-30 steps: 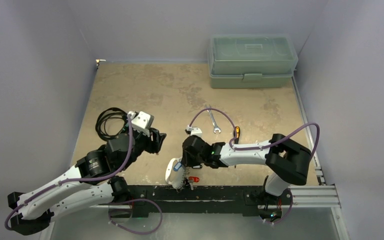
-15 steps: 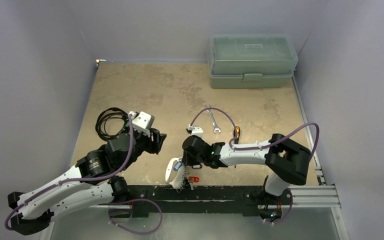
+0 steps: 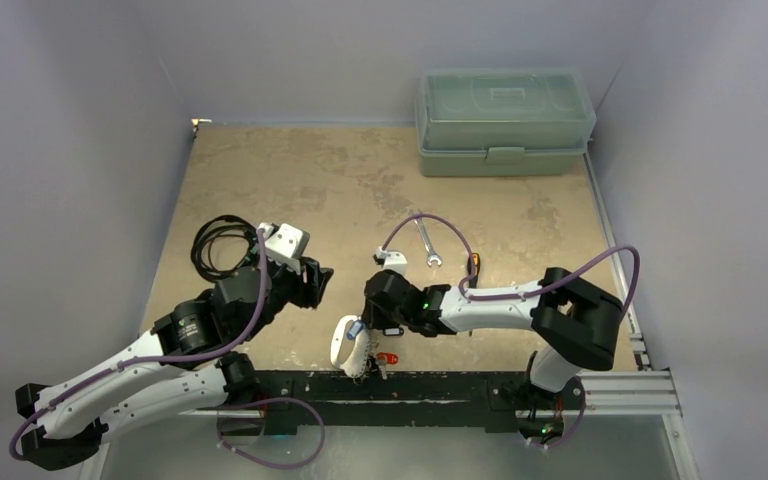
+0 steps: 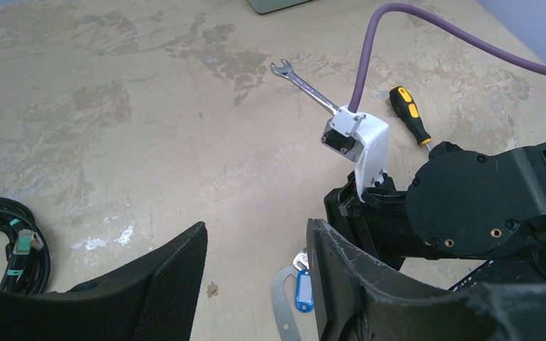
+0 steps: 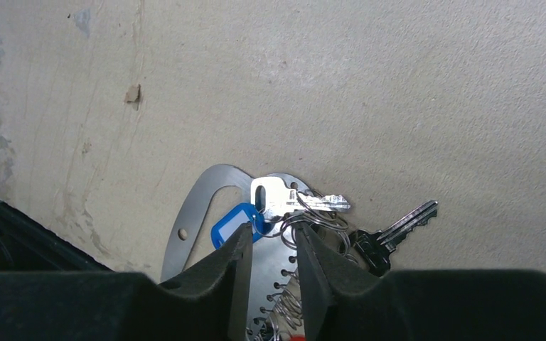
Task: Put the keys on the keyring
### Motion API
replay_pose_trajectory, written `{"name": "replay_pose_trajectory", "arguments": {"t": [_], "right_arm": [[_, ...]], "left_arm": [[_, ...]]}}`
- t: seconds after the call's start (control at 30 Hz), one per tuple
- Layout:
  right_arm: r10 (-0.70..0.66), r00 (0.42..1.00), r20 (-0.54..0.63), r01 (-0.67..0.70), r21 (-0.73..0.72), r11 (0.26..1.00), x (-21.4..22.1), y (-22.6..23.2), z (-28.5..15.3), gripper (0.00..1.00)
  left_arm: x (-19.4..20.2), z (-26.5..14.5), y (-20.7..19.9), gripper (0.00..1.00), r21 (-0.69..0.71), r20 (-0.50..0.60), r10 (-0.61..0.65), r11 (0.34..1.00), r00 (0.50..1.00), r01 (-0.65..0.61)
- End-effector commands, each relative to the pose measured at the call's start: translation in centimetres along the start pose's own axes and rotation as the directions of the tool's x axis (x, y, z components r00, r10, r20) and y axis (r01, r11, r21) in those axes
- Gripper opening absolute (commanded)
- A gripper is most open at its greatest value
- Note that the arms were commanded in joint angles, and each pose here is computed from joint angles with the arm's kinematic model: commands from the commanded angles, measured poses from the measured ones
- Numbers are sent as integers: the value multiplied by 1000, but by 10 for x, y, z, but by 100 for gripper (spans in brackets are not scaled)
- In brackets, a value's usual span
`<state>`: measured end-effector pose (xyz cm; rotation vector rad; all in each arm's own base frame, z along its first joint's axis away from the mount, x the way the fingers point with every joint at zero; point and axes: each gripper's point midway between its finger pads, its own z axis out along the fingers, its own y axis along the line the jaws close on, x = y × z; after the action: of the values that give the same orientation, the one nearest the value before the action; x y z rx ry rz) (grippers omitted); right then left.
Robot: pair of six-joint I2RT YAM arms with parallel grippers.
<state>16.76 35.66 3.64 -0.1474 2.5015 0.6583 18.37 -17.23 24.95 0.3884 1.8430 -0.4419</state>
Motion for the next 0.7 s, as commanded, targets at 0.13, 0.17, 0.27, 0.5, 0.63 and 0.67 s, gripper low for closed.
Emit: {"name": "replay_pose_trajectory", "arguments": {"t": [0.13,0.17,0.27,0.5,0.63,0.67], "right_arm": [[59,996,67,-57,-33,998,-18,10,-7,36],[65,995,74,-62,-47,997,-20,13,-7,36],[75,994,79,-72,-40,997,-19,11,-4,32],[83,994,70,-83,-10,997,-16,4,0,24],[88,994,58,-88,-13,996,-14,5,0,23],[91,994,56,-90,-13,996,-13,5,0,23]], "left_arm": [[-5,-1,-2,53,9,11,-10,1000,1000,10],[-5,-1,-2,53,8,10,-10,1000,1000,10],[-5,-1,-2,53,12,9,-12,1000,1000,12],[-5,-1,-3,53,18,9,-12,1000,1000,12],[-5,-2,-3,53,20,11,-11,1000,1000,11],[-5,-2,-3,53,22,12,-11,1000,1000,11]]}}
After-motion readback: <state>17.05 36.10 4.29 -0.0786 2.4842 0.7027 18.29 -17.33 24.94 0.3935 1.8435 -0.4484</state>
